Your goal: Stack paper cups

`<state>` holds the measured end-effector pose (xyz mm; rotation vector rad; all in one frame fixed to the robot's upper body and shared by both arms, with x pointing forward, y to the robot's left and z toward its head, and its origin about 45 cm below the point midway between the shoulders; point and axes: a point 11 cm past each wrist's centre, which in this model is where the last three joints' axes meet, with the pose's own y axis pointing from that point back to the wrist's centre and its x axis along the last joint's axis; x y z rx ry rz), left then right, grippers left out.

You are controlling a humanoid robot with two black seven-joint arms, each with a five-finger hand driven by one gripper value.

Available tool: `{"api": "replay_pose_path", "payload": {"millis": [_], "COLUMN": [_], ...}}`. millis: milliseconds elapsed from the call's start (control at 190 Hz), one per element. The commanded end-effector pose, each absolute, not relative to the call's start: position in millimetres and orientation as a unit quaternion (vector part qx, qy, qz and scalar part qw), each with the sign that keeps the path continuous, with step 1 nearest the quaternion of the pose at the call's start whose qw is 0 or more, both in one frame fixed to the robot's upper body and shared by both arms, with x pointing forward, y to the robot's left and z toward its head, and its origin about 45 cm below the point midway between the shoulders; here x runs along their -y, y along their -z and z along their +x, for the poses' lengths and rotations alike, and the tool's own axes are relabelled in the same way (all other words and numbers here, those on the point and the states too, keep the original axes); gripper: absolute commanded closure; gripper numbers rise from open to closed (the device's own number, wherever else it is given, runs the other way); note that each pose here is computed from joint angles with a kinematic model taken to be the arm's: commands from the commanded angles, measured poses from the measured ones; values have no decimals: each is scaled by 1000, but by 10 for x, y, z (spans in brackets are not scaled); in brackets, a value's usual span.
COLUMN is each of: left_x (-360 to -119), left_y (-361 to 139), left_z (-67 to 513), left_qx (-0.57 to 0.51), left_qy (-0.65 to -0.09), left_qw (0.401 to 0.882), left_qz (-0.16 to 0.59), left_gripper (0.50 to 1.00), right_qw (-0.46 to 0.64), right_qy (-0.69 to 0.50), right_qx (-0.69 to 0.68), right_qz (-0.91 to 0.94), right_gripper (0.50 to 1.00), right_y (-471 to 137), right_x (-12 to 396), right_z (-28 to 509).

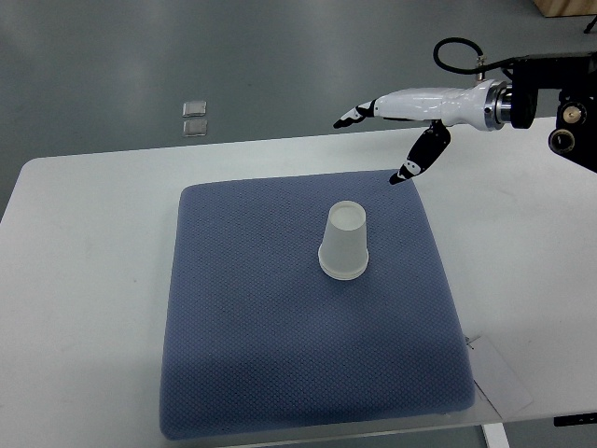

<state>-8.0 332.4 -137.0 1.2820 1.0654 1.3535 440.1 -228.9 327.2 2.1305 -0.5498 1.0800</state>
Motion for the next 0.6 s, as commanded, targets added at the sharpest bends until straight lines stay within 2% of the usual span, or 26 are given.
{"api": "replay_pose_path", "payload": {"millis": [0,110,158,326,447,594], "left_x": [-3324,-3324,-3324,-3324,-3324,-3324], "left_y": [1370,1370,1370,1370,1370,1370], "left_z": [-80,-80,-80,-80,-80,-80], "left_qx": [-436,-436,-436,-436,-436,-436], "left_qy": [-554,-554,-554,-554,-554,-554], "left_qw": [477,477,477,477,477,477], "left_qz": [525,525,525,525,525,525], "left_gripper": [500,500,500,500,500,500], "right_qw": [318,281,265,163,100,71], "right_qy": [-349,-236,-186,13,92,140], "right_qx": [294,457,512,619,647,639], "right_qz": [831,810,796,769,750,753], "right_gripper": [589,589,589,589,589,587], "right_y": [-3178,-2876,-2752,-2391,-2220,-1911], "right_x": [2638,3245,3388,3461,3547,3211], "right_z": [4536,4680,4706,4681,4588,4512]}}
